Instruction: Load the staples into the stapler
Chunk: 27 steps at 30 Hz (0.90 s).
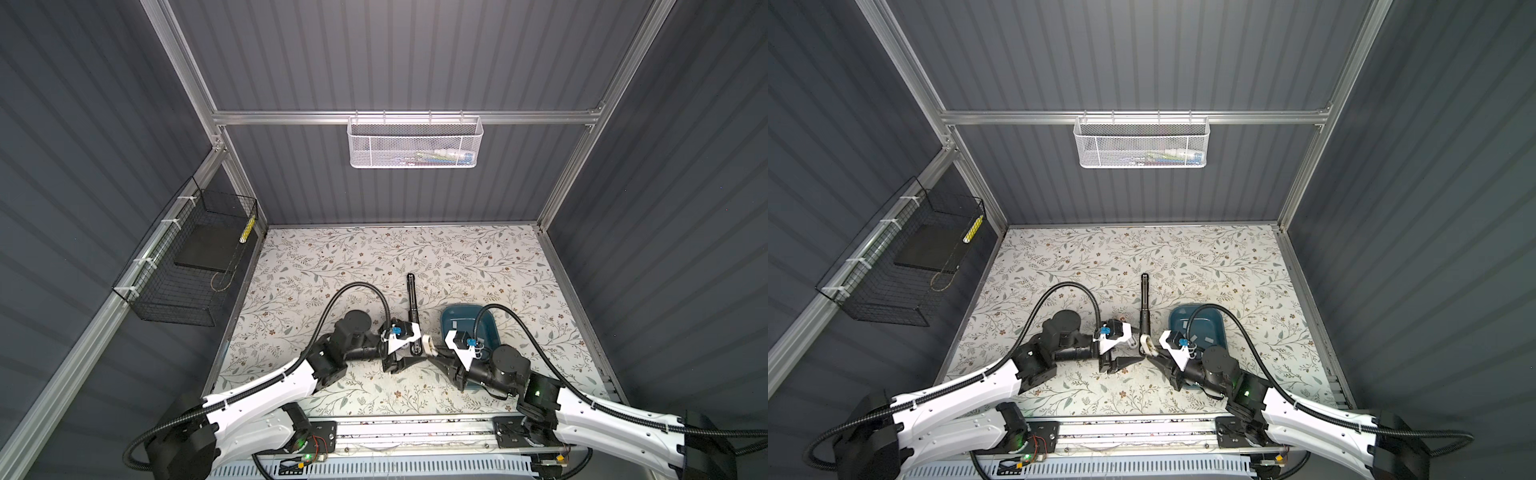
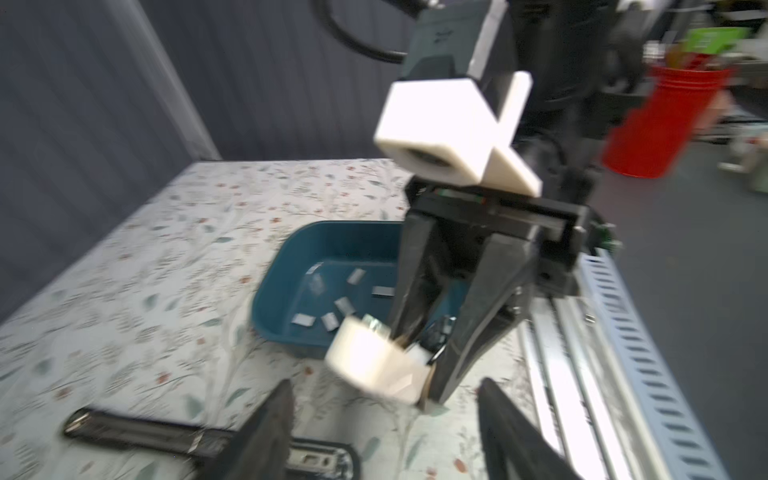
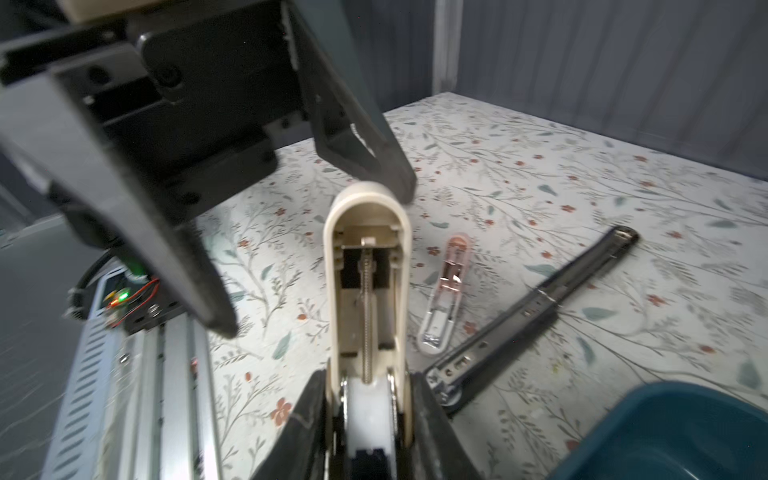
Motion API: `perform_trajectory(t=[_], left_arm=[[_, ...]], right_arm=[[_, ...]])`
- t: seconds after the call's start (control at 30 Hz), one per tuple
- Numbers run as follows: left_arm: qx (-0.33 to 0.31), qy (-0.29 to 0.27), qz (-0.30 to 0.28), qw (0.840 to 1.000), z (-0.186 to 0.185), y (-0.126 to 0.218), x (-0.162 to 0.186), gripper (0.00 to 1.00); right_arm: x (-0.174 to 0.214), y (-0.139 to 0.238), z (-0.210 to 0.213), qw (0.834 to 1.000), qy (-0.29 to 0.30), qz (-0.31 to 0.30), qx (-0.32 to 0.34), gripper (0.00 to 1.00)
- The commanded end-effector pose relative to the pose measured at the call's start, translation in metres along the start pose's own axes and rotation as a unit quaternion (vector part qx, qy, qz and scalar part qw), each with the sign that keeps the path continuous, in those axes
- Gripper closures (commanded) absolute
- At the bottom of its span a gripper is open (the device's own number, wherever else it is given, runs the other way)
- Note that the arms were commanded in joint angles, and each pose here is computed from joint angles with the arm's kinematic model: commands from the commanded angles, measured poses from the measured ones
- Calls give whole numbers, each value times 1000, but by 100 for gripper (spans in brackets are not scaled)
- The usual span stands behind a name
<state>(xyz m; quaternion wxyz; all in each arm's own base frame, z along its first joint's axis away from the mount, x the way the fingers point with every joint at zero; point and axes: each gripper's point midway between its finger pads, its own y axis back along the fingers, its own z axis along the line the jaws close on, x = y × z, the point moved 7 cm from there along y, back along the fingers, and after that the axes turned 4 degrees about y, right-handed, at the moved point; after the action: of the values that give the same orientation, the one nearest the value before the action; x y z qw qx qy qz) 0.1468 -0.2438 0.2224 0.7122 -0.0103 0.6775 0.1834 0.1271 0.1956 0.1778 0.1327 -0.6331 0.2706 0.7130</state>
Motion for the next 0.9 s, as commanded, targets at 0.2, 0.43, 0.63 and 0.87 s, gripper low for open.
perform_trajectory(t=[0.2,0.43,0.63,0.87], left_arm=[[-504,152,-85,846,90,72,16,0],[-636,226,-25,738,123,98,57,0],[-642,269,-43,717,130,118,77,0],[-641,348,-50,682,143,138,103,0]], right_arm=[[-20,27,-55,943,-176,-11,283,100],[-27,13,-44,946,-212,36,241,100],[-39,-51,-8,955,-192,99,204,100],[-28,-152,49,951,-122,220,181,100]])
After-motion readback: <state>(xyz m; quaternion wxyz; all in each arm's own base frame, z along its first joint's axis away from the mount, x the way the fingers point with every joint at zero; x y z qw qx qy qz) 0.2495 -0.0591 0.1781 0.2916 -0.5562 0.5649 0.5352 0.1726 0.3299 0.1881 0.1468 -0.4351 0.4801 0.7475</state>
